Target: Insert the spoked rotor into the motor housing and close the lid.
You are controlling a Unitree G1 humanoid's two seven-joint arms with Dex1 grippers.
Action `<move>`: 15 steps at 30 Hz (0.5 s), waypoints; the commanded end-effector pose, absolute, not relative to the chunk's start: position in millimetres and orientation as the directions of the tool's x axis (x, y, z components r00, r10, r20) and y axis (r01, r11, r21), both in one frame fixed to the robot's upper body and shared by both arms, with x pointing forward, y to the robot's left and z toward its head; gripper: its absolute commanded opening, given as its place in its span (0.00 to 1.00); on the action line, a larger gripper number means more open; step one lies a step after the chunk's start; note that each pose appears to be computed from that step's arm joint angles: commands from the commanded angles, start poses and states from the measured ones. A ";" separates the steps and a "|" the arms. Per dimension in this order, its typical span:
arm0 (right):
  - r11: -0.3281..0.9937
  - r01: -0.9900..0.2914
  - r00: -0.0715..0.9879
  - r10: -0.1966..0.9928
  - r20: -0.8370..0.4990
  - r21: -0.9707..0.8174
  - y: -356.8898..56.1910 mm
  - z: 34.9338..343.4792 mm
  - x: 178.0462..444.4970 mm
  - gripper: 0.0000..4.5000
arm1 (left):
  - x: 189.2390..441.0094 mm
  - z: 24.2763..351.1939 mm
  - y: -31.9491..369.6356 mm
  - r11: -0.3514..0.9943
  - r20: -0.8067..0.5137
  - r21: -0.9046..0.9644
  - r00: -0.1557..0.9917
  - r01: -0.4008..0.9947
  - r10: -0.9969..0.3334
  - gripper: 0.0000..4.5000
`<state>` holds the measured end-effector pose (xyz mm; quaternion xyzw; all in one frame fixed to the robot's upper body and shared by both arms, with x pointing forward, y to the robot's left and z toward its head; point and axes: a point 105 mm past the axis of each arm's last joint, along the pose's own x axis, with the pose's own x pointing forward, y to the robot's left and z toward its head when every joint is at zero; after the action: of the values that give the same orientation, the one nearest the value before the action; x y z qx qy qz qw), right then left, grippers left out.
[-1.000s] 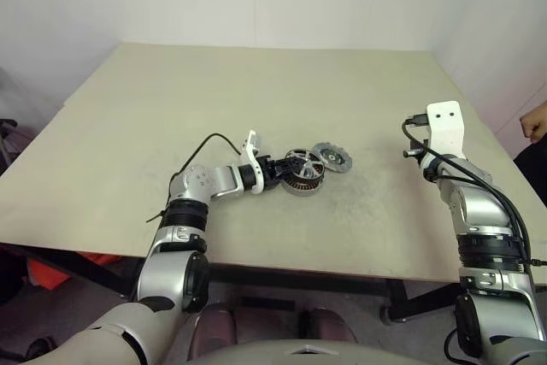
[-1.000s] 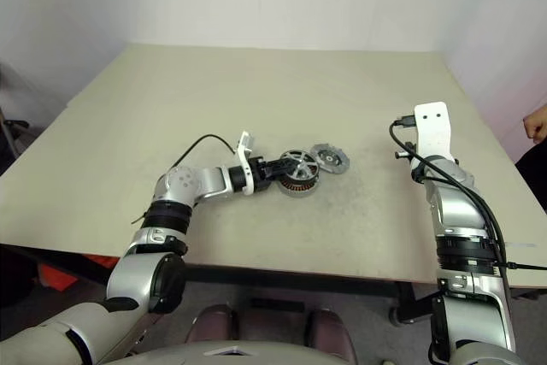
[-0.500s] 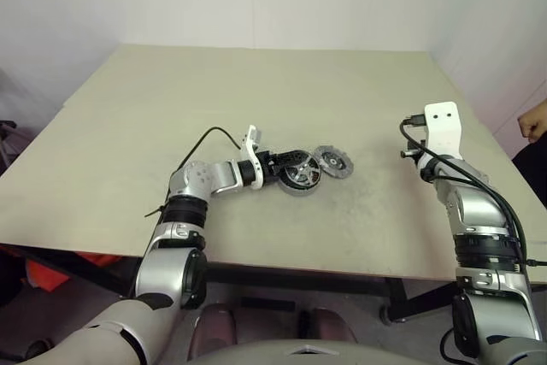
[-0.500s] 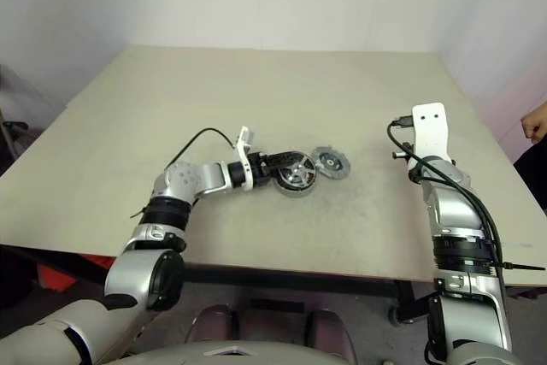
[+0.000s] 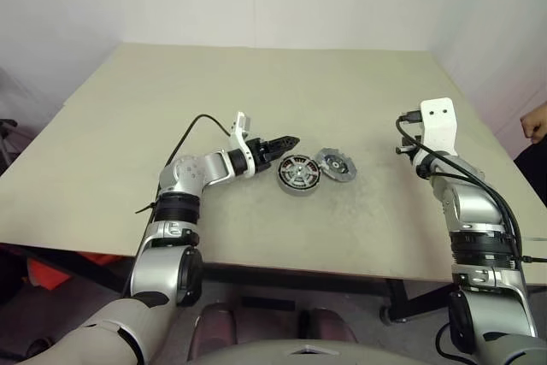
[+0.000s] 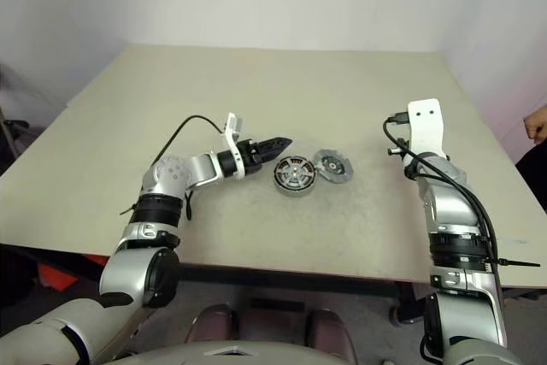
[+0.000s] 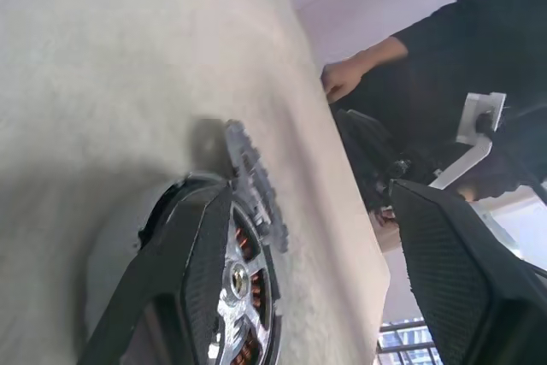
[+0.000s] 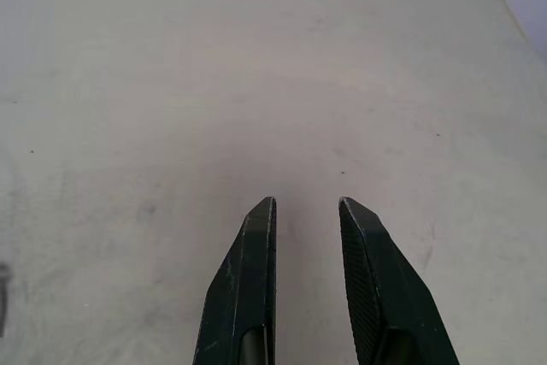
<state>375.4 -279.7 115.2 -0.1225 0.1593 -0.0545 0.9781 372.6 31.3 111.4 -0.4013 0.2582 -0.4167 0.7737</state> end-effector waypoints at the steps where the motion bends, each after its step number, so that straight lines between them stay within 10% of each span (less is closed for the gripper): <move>1: 0.971 -0.052 0.983 0.010 -0.181 -0.232 -246.9 146.0 379.9 0.28 | 380.5 128.8 47.9 0.360 -0.012 -0.785 0.567 0.505 -0.823 0.69; 7: 0.900 -0.382 0.923 0.362 -0.127 -0.210 -169.7 156.4 363.3 0.28 | 393.4 131.4 82.0 0.468 -0.014 -0.710 0.654 0.526 -0.756 0.69; 15: 0.812 -0.557 0.826 0.523 -0.208 -0.171 -117.7 137.2 348.4 0.28 | 400.8 122.2 121.4 0.660 -0.095 -0.509 0.725 0.553 -0.682 0.69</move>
<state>352.8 -128.6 122.5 -0.1058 0.1022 0.2648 0.9530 397.5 120.0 105.6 -0.2511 0.1730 -0.3317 0.8928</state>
